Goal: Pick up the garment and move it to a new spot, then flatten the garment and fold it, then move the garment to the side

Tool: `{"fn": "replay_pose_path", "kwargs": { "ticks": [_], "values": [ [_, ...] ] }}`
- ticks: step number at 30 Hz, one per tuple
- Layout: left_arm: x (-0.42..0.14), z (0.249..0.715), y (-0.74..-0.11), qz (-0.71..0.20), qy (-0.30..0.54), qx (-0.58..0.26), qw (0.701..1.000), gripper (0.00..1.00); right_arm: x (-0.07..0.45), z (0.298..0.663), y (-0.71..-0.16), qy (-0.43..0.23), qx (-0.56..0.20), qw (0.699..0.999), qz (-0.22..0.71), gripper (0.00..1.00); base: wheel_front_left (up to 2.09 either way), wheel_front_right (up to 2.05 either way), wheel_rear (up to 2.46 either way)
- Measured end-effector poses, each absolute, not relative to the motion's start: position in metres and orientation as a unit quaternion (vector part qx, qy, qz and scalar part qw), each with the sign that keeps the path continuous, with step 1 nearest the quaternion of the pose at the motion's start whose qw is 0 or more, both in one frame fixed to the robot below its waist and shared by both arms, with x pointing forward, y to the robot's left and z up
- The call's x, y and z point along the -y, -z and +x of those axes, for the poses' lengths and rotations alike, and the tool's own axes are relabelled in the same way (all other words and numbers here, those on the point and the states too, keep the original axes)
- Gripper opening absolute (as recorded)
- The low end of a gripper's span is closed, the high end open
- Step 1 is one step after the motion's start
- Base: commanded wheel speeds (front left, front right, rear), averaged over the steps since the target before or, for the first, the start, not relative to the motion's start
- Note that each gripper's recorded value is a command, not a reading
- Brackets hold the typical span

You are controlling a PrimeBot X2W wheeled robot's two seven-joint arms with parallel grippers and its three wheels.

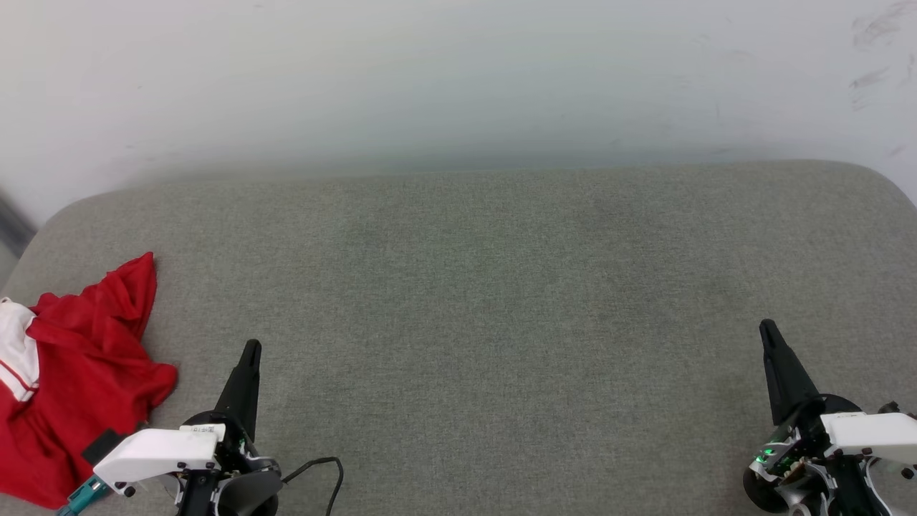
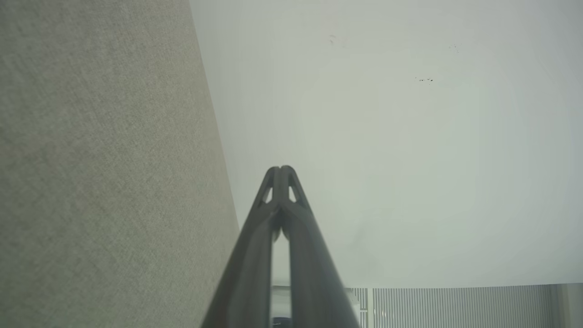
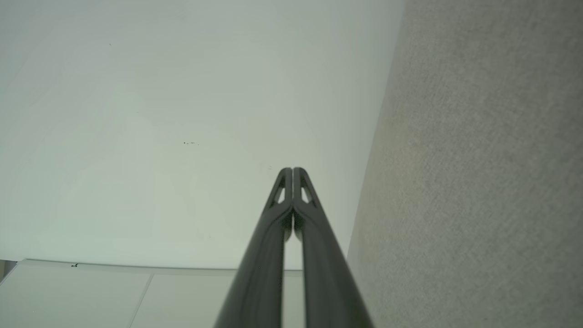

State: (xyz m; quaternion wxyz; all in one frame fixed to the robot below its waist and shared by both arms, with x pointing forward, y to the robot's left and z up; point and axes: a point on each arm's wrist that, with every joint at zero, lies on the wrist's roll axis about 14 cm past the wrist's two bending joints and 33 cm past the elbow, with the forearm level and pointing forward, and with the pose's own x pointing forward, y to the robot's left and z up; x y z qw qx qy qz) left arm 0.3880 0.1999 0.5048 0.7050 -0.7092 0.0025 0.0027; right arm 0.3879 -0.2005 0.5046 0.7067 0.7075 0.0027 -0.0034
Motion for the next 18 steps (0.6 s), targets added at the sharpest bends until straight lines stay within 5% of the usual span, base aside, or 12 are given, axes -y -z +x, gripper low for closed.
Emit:
{"fn": "replay_pose_path", "kwargs": {
  "ticks": [18],
  "values": [
    [-0.2001, 0.3879, -0.5049, -0.709, -0.003, -0.002, 0.705, 0.00, 0.2005, 0.3879, -0.5047, 0.003, -0.003, 0.707, 0.708, 0.00, 0.00, 0.00, 0.00]
  ]
}}
